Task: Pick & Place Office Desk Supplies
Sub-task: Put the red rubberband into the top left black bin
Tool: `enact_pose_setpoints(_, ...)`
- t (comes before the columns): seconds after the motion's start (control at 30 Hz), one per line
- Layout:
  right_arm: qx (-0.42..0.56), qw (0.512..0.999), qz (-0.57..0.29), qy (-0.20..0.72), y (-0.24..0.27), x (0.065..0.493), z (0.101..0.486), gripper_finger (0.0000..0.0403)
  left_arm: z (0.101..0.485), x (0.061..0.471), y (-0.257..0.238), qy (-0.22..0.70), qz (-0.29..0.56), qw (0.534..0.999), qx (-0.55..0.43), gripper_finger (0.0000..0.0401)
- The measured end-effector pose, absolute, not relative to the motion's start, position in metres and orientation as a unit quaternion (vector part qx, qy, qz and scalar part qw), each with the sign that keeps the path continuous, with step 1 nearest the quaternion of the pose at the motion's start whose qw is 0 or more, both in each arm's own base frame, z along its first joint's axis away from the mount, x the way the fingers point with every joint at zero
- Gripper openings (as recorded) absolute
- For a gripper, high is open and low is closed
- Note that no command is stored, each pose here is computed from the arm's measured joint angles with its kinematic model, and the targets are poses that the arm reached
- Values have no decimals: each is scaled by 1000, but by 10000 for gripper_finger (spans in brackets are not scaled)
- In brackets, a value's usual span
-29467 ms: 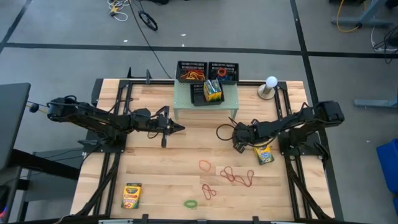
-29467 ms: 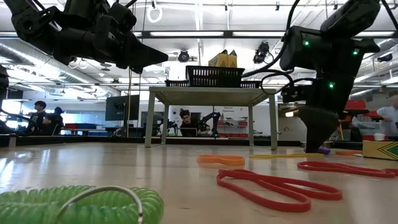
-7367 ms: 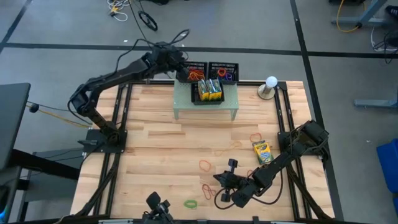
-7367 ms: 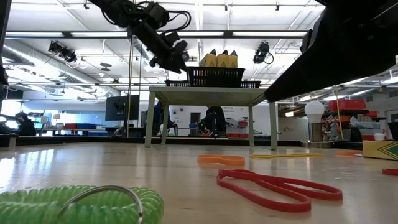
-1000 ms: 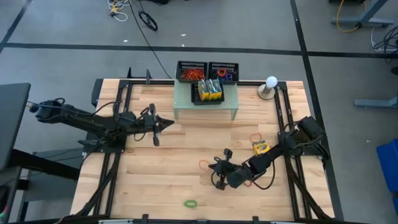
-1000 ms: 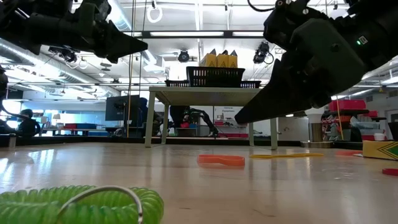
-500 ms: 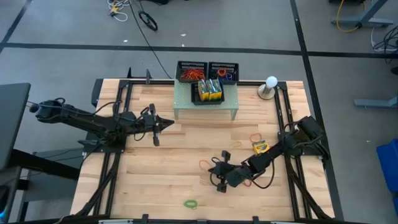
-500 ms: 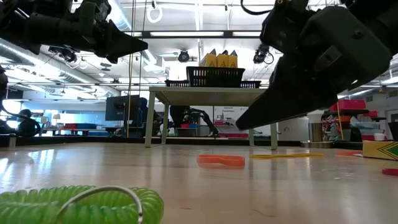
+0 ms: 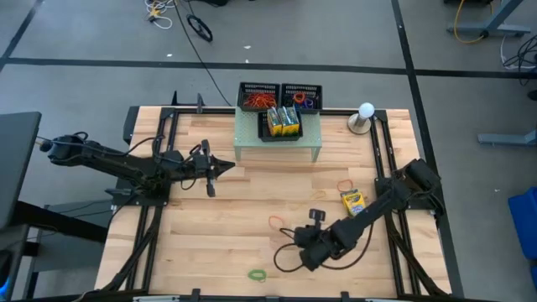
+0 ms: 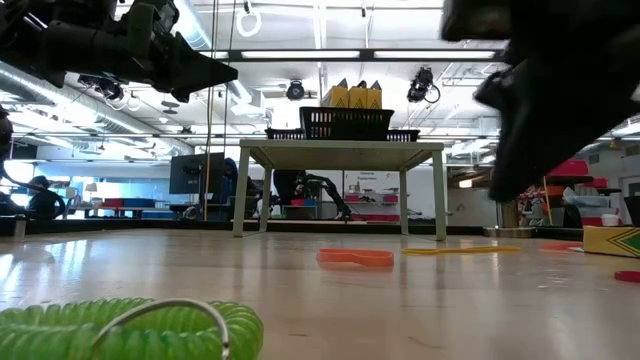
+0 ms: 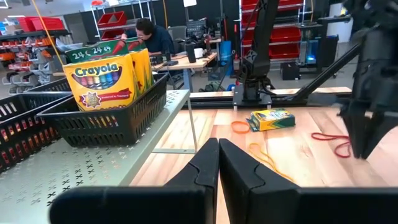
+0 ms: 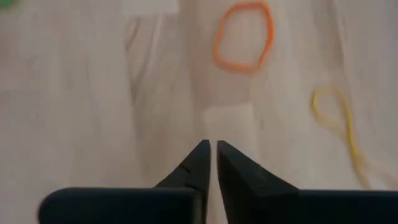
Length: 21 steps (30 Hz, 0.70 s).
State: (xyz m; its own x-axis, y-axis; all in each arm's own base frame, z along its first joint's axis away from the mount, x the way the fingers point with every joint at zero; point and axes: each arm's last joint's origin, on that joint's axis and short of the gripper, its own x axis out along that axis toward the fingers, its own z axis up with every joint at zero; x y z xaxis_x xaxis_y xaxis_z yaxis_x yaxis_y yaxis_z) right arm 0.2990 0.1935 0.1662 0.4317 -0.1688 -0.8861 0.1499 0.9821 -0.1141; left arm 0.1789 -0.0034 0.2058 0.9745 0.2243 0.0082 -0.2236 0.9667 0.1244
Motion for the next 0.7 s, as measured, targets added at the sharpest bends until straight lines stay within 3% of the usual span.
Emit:
enact_pose_setpoints(0.17, 35, 833, -110, 541, 211, 282, 168, 90, 206, 179, -3, 3, 113, 992, 62, 20)
enact_pose_setpoints(0.4, 66, 813, -151, 559, 229, 236, 139, 146, 206, 179, -3, 3, 113, 992, 62, 20)
enact_pose_setpoints(0.7, 72, 799, -158, 576, 231, 212, 124, 136, 206, 179, -3, 3, 113, 992, 62, 20)
